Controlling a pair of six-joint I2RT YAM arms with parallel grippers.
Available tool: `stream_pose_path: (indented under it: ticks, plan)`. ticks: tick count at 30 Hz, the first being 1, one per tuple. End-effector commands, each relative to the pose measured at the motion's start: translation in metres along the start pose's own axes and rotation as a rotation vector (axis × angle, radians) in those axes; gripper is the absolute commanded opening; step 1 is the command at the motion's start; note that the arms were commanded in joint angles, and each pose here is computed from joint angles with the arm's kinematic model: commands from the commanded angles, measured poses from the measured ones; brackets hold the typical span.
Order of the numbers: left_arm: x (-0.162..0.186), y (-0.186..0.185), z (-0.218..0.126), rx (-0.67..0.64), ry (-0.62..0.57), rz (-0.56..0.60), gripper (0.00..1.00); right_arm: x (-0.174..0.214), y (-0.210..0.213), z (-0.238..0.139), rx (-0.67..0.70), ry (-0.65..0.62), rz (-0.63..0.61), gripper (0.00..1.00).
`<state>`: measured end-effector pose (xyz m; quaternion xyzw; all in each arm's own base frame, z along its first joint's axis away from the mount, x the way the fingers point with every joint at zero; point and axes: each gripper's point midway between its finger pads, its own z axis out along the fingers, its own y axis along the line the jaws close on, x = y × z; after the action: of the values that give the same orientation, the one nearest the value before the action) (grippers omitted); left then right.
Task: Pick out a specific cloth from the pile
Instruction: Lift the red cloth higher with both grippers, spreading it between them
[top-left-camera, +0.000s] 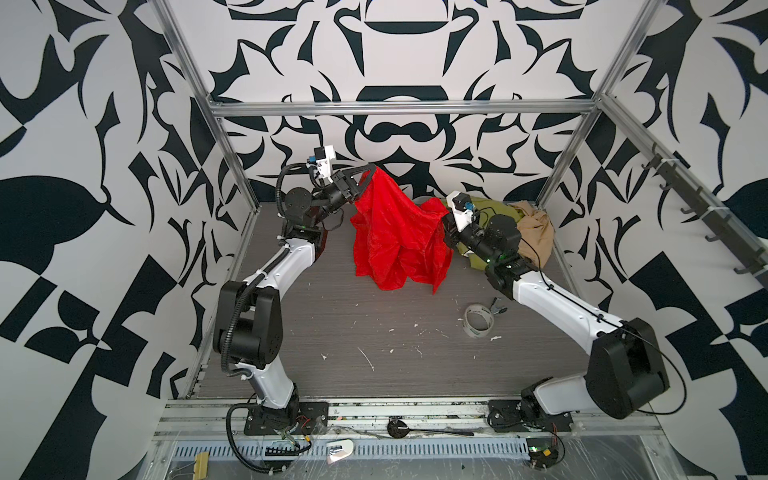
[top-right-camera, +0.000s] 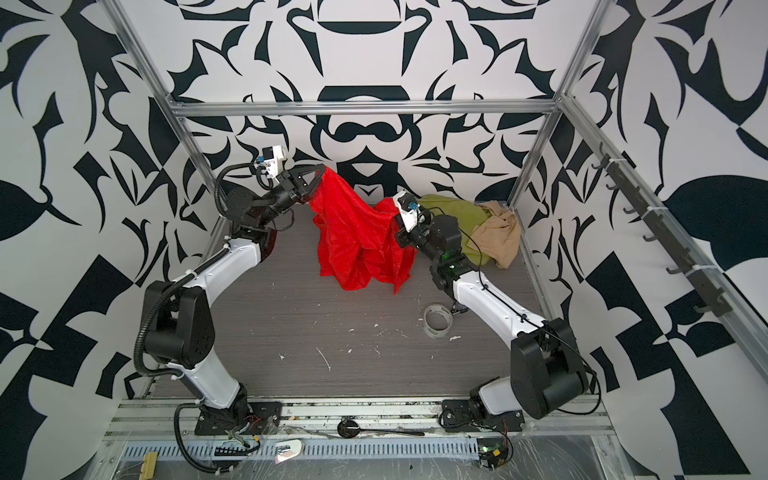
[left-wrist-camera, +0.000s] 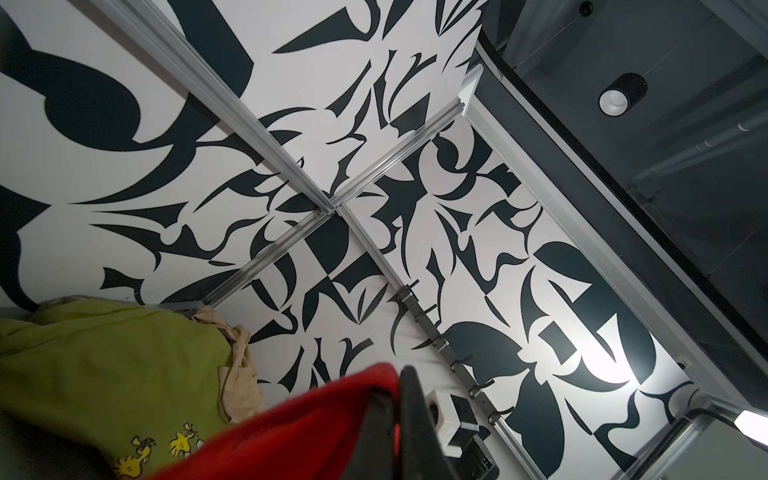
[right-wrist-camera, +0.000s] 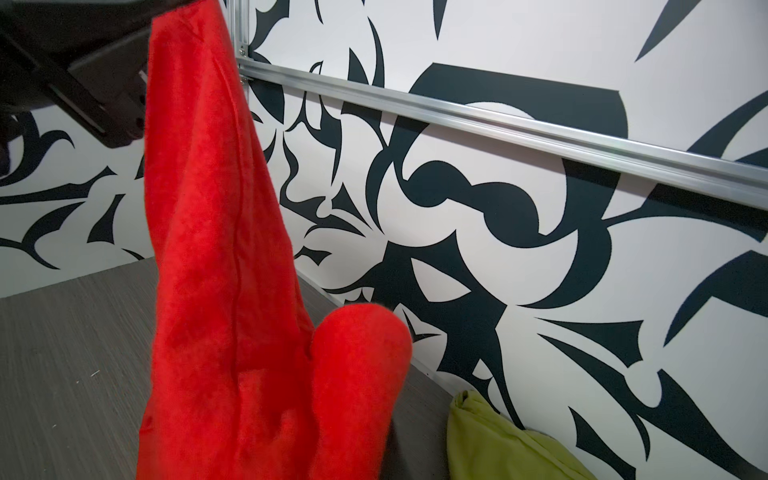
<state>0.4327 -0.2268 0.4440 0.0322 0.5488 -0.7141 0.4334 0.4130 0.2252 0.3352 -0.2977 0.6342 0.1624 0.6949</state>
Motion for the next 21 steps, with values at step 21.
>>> stream_pose_path:
  ticks: [21]
  plan:
    - [-0.02, -0.063, -0.01, 0.049, -0.031, 0.132, 0.0, -0.132, 0.002, -0.005, -0.006, -0.251, -0.116, 0.0]
